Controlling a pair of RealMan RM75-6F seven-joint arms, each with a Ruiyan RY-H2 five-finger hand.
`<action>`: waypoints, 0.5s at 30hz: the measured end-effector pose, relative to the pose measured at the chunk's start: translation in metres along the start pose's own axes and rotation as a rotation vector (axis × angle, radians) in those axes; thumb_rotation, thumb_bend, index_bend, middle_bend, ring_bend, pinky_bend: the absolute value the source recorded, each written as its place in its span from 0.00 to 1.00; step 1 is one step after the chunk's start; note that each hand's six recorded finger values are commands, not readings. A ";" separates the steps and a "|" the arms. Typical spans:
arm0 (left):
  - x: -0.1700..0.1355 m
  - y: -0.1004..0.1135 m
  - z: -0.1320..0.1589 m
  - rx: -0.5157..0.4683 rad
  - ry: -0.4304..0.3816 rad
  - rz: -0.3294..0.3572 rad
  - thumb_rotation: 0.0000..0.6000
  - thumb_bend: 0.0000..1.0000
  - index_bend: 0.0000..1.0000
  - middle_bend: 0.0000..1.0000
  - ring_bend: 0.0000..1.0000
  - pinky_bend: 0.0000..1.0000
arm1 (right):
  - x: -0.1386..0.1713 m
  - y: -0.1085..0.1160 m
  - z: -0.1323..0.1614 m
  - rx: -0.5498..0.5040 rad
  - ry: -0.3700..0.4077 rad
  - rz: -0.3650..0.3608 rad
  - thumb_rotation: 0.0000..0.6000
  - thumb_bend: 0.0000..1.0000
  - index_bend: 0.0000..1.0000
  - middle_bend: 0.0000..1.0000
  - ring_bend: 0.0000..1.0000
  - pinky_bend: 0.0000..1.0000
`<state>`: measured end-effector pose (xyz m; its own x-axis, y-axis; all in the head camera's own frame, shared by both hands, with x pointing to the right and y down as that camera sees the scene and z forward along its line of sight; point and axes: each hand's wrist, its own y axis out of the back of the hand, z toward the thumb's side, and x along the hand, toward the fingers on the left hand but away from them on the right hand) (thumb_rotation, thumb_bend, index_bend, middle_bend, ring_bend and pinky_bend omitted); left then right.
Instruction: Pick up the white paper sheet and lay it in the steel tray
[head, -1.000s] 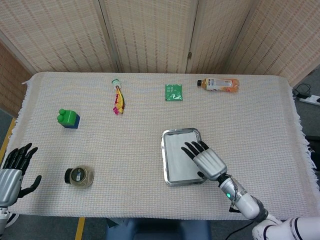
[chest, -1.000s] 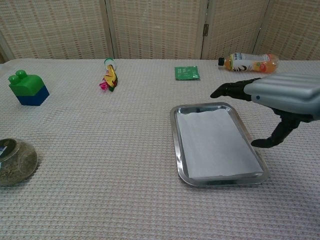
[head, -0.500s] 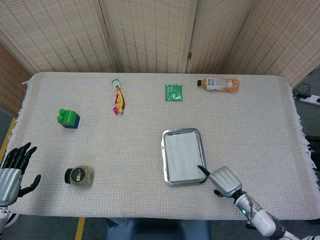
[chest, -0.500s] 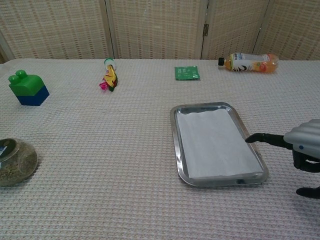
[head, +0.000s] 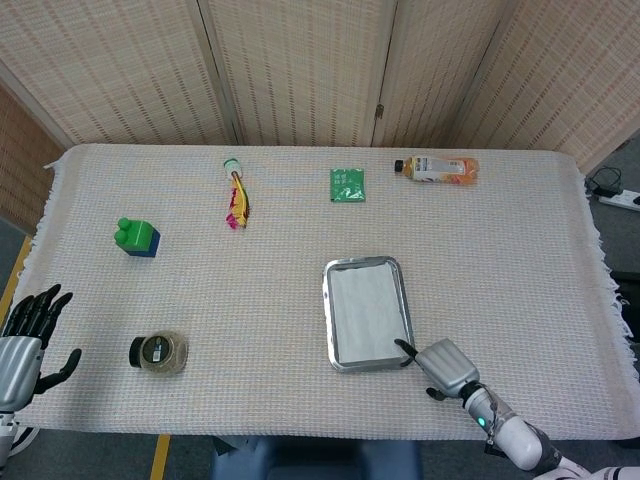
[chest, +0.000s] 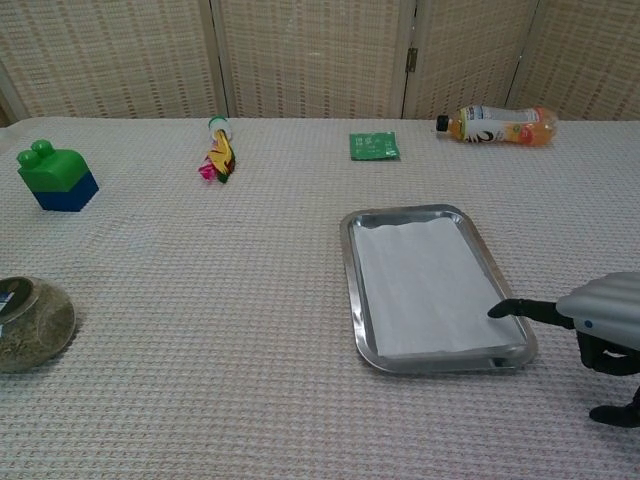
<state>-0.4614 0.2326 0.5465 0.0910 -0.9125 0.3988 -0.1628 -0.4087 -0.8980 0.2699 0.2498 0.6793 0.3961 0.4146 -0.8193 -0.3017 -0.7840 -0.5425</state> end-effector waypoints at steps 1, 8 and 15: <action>0.000 0.000 0.000 -0.001 0.000 0.001 1.00 0.44 0.00 0.00 0.00 0.00 | -0.002 -0.001 0.001 -0.001 0.002 0.005 1.00 0.31 0.00 1.00 1.00 1.00; -0.001 0.004 0.000 -0.016 -0.002 0.012 1.00 0.44 0.00 0.00 0.00 0.00 | -0.011 -0.003 0.008 -0.007 0.012 0.009 1.00 0.31 0.00 1.00 1.00 1.00; -0.002 0.006 0.003 -0.024 -0.016 0.024 1.00 0.44 0.00 0.00 0.00 0.00 | -0.015 -0.003 0.012 -0.016 0.018 0.002 1.00 0.31 0.00 1.00 1.00 1.00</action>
<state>-0.4602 0.2323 0.5396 0.1023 -0.9219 0.3737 -0.1887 -0.3868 -0.9026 0.2548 0.2514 0.6910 0.4108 0.4047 -0.8170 -0.2891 -0.7920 -0.5377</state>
